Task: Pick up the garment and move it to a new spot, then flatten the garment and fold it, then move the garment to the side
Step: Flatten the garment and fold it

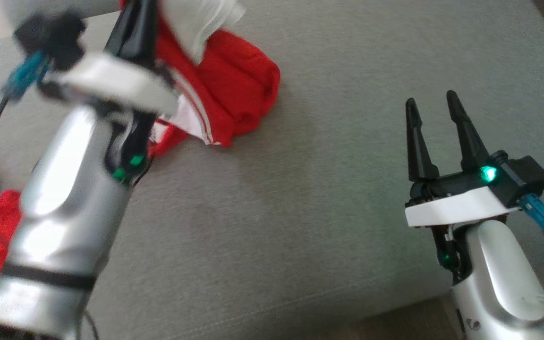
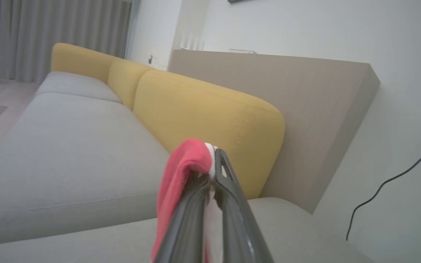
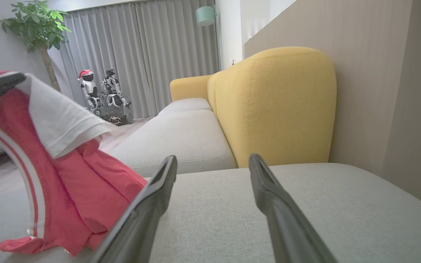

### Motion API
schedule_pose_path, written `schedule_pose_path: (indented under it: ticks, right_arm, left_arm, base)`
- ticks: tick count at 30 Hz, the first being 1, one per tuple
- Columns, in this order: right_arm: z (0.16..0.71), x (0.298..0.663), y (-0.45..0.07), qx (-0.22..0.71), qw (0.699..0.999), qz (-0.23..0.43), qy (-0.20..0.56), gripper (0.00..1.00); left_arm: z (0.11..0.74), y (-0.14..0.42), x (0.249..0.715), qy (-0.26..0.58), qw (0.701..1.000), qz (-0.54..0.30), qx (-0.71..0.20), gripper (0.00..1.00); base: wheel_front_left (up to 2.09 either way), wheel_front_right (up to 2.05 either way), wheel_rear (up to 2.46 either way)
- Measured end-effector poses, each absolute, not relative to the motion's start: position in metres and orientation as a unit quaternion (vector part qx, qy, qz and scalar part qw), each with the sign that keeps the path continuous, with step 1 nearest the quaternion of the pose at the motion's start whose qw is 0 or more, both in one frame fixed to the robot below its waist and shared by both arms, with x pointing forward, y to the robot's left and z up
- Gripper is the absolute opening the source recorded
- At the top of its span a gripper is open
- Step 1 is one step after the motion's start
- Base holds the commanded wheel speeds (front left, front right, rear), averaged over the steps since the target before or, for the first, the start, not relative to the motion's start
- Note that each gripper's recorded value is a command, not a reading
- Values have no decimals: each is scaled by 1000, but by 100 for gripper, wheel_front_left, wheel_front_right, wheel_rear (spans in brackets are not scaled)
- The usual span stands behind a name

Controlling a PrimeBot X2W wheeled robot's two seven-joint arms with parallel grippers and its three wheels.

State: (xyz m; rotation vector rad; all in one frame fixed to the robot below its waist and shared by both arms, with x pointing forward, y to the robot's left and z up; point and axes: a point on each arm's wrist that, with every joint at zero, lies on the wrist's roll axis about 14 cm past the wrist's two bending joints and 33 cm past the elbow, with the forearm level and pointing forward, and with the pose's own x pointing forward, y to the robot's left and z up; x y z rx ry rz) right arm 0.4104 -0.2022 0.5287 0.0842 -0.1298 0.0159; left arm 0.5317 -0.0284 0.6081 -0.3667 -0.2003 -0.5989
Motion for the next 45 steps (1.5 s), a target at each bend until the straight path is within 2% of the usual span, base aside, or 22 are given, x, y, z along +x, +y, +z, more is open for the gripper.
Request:
schedule_pose_path:
  ticks: [3, 7, 11, 15, 18, 23, 31, 34, 42, 43, 44, 45]
  right_arm:
    - [528, 417, -191, 42, 997, 23, -65, 100]
    - [522, 424, -168, 42, 996, 55, -58, 100]
    - [526, 429, -145, 48, 993, 86, -64, 100]
    - [531, 430, -135, 53, 991, 99, -70, 100]
    - [532, 432, -130, 55, 990, 106, -71, 100]
    - [528, 434, -127, 55, 990, 109, -65, 100]
    - [522, 436, -121, 47, 990, 117, -56, 100]
    - [521, 436, -120, 46, 990, 119, -55, 100]
    - [519, 436, -115, 40, 990, 125, -51, 100]
    - [519, 436, -115, 38, 990, 126, -52, 100]
    - [519, 437, -115, 38, 990, 126, -52, 100]
    - [519, 437, -114, 38, 990, 127, -51, 100]
  left_arm:
    - [600, 15, 526, -101, 948, -251, -170, 0]
    - [629, 58, 516, -151, 953, -212, -157, 0]
    - [660, 83, 505, -196, 952, -189, -142, 0]
    - [667, 90, 493, -204, 954, -184, -119, 0]
    - [635, 93, 486, -155, 967, -181, -89, 0]
    - [544, 100, 461, -15, 984, -173, -40, 0]
    - [443, 106, 410, 152, 971, -183, 18, 0]
    - [431, 112, 404, 167, 970, -175, 25, 0]
    - [422, 145, 410, 158, 983, -87, 27, 1]
    - [421, 153, 411, 155, 985, -69, 29, 9]
    - [421, 158, 413, 153, 986, -57, 31, 9]
    - [418, 163, 413, 157, 986, -50, 35, 20]
  base:
    - [0, 0, 0]
    - [0, 0, 0]
    - [0, 0, 0]
    - [0, 0, 0]
    - [0, 0, 0]
    - [0, 0, 0]
    - [0, 0, 0]
    - [0, 0, 0]
    - [0, 0, 0]
    - [0, 0, 0]
    - [0, 0, 0]
    - [0, 0, 0]
